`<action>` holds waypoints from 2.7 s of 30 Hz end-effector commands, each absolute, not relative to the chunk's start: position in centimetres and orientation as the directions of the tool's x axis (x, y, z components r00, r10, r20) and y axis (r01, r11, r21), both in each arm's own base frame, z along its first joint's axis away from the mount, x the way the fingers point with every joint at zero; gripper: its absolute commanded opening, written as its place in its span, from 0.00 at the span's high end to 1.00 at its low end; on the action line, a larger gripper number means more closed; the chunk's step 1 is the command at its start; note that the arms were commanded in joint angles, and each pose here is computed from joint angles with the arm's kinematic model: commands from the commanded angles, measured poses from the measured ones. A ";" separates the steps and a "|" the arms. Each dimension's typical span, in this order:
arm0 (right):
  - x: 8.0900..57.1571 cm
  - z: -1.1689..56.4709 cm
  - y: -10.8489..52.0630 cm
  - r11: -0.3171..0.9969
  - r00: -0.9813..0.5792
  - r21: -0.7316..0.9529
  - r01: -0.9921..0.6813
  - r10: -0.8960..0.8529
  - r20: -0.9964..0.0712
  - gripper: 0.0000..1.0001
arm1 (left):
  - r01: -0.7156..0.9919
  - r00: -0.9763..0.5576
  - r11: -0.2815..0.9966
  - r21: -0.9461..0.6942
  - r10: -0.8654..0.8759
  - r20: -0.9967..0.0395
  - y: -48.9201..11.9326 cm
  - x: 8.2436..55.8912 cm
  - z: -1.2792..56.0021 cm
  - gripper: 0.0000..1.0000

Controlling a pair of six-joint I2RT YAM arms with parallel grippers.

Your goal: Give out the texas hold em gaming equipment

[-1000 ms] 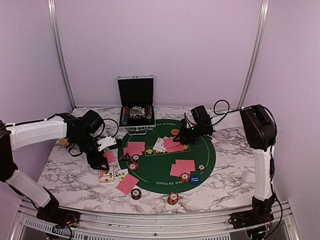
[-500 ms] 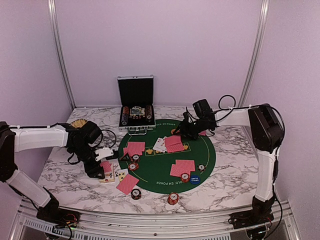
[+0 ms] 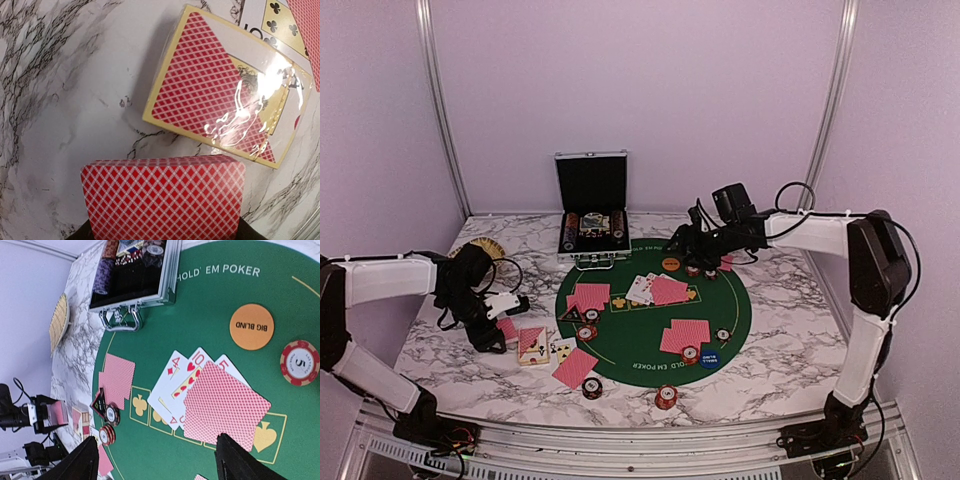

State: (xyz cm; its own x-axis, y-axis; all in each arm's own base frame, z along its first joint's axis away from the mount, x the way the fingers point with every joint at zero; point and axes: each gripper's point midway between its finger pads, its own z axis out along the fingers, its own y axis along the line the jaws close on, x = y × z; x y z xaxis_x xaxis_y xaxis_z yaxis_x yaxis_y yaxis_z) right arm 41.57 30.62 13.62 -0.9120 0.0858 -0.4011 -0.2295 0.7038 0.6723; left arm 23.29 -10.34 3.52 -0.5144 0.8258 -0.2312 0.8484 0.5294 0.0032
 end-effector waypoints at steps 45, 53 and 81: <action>42.7 18.6 11.4 0.983 -0.520 0.159 0.094 0.184 -0.834 0.01 | 0.542 -0.657 0.836 0.086 0.486 -0.576 -7.2 33.4 11.7 0.01; 38.3 23.2 1.5 0.905 -0.009 0.038 0.423 0.046 -0.999 0.01 | 0.270 -0.472 0.963 0.020 0.150 -0.869 -2.6 37.9 14.1 0.01; 33.8 17.4 -1.9 0.952 0.139 -0.087 0.294 -0.132 -0.982 0.01 | 0.088 -0.134 0.993 -0.073 -0.060 -0.989 0.1 38.7 13.5 0.01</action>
